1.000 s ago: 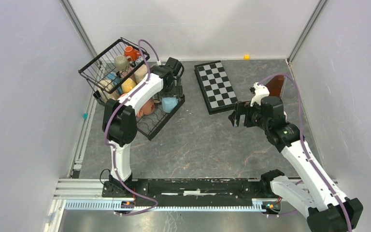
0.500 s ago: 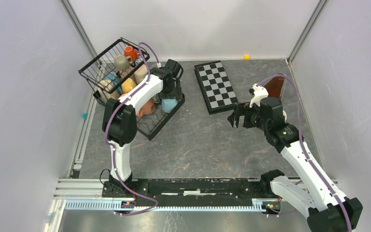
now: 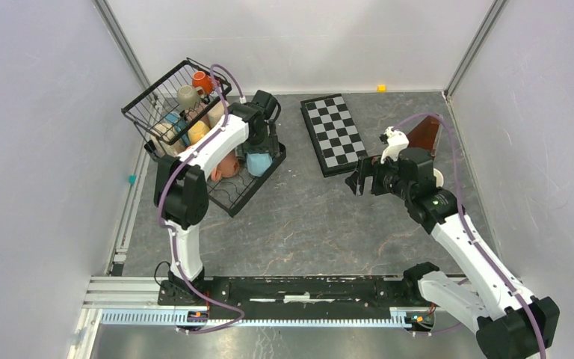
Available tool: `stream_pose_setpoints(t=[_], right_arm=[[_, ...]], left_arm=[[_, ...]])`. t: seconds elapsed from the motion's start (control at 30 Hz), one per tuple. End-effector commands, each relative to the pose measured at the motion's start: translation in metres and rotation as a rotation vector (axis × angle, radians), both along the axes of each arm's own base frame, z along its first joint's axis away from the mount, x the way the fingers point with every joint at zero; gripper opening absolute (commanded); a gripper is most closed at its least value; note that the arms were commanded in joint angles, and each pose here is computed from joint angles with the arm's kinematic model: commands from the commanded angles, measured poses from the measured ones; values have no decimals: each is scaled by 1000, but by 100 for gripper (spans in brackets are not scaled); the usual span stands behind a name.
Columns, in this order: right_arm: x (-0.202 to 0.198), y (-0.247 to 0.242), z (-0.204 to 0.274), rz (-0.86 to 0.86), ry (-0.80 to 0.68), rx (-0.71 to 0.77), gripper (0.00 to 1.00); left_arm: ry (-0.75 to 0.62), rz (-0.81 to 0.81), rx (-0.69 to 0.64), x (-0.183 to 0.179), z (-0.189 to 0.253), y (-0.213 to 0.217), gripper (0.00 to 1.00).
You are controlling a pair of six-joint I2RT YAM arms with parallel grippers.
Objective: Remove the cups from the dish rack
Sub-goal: Unload the cup from the dish rack.
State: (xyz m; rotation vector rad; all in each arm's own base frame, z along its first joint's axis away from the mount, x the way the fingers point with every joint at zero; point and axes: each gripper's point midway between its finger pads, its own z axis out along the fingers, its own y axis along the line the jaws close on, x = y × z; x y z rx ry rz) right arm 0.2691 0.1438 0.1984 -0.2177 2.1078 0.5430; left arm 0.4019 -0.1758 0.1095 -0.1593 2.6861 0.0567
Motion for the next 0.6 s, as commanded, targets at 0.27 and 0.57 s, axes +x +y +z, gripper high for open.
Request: stream_pose_setpoints(t=[0.27, 0.57], right_arm=[[18, 39, 28, 97, -109, 151, 98], [27, 80, 54, 217, -189, 322, 98]], left_arm=[[-208, -51, -134, -3, 119, -5, 2], [-241, -102, -339, -23, 168, -31, 2]])
